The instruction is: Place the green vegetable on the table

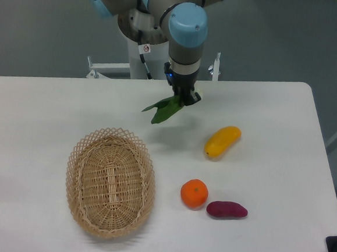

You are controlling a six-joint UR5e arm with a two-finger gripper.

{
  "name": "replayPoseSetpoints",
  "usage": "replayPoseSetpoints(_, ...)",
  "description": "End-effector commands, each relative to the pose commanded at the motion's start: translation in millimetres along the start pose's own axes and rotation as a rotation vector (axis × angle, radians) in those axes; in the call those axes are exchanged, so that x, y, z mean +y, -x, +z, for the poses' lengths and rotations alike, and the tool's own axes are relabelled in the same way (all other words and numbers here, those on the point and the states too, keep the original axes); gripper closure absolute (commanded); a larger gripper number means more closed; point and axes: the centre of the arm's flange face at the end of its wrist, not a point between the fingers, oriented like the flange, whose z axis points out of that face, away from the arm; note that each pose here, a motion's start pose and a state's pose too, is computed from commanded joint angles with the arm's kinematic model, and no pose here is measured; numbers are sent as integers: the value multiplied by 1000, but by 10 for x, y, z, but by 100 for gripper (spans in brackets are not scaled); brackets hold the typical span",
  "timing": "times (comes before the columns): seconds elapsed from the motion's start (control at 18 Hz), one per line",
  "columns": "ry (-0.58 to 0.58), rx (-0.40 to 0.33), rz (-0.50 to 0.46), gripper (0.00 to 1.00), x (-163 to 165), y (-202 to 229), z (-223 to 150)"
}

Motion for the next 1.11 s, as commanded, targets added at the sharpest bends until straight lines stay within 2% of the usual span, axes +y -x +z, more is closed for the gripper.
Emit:
replayPoseSetpoints(0.17,2,10,11,73,-46,-10,145)
replayPoseSetpoints(0.22,1,18,14,68,-62,-8,176)
replayPoseSetpoints(0.28,0,15,13,60,-65,11,168)
replayPoseSetpoints(0.33,0,15,11,42,-65,18,168)
replayPoseSetpoints(0.39,0,16,13,7,-65,7,175)
replayPoseSetpoints(0.44,0,16,13,0,-71,4,174)
replayPoseSetpoints(0.83,-2,-3,5,0,-79,55,115)
replayPoseSetpoints(1.11,-9,-29,2,0,-108,319,-1)
